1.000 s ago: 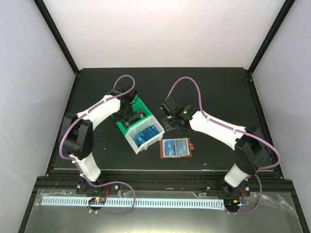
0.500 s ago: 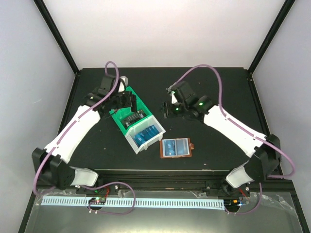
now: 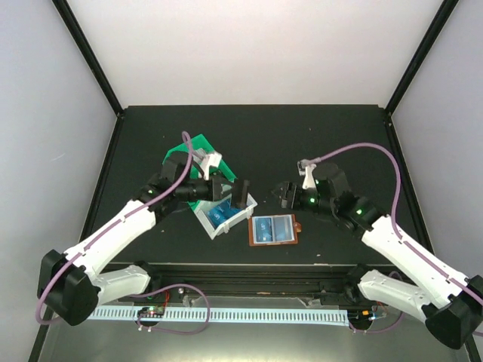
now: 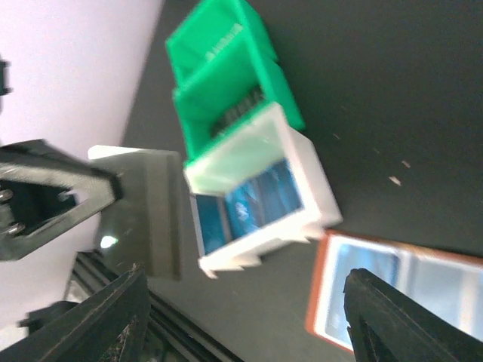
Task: Put the credit cards into the card holder
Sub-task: Adjust the storage box at the center of the board.
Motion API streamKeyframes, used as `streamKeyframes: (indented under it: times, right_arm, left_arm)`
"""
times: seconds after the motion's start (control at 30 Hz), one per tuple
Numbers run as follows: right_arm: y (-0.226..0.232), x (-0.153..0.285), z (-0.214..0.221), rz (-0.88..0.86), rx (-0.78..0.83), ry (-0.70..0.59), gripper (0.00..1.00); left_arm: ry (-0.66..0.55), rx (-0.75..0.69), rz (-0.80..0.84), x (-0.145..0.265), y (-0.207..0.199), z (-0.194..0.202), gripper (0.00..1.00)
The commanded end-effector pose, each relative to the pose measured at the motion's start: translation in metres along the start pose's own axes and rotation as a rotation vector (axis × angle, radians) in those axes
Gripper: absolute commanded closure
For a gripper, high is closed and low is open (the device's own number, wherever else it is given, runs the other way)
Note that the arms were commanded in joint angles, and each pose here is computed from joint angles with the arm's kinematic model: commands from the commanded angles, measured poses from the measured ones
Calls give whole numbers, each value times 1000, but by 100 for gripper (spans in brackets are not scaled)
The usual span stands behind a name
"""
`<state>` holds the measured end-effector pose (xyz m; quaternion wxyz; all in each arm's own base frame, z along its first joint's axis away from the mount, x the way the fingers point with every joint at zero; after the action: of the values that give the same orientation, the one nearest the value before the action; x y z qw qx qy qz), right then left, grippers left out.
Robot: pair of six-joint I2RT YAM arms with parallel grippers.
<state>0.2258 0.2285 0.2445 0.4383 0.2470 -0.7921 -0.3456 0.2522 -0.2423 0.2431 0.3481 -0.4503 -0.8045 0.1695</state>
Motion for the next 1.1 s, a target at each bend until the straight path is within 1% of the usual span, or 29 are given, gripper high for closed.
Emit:
streamKeyframes:
  times: [0.0,0.17,0.23,0.37,0.5,0.6,0.7,0.8,0.87,1.07]
  right_arm:
    - [-54,-3,19,148,-76,-3,29]
    - [-87,-9,47,214,-59,87,31]
    - [-98,-10,53,240,-56,98,32]
    - [-104,-11,65,196,-63,109,32]
    - [-106,-15,75,139,-50,140,32]
    - [-114,-18,78,174,-48,153,32]
    - [-115,-18,79,178,-50,154,32]
    - [-117,-20,75,170,-48,126,32]
    - [-119,-22,74,187,-55,122,32]
    - [-129,-27,73,227,-71,110,32]
  left_arm:
    - [26,7,-37,-9,-2,26,98]
    - [158,52,-157,-16,18,87,98]
    - [204,79,-154,-18,23,107,98]
    - [291,84,-101,-21,21,131,99]
    - [379,73,-140,-24,32,149,98]
    - [397,90,-211,-27,45,151,98]
    - [384,91,-281,-31,55,143,99]
    - [362,79,-379,-34,71,132,99]
    - [372,81,-440,-37,80,127,99]
    - [382,53,-547,-48,103,110,98]
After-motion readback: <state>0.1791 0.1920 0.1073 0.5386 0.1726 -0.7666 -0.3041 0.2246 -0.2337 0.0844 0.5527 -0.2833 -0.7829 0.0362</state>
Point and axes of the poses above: each gripper's point midway between its finger pads, its own x axis back along the fingers, its own y axis along the line the jaws close on, z = x × y, the point moved 1 cm from there along x, back along the fingers, and after that the axes turned 13 degrees about -x, right-handed, at the moved point
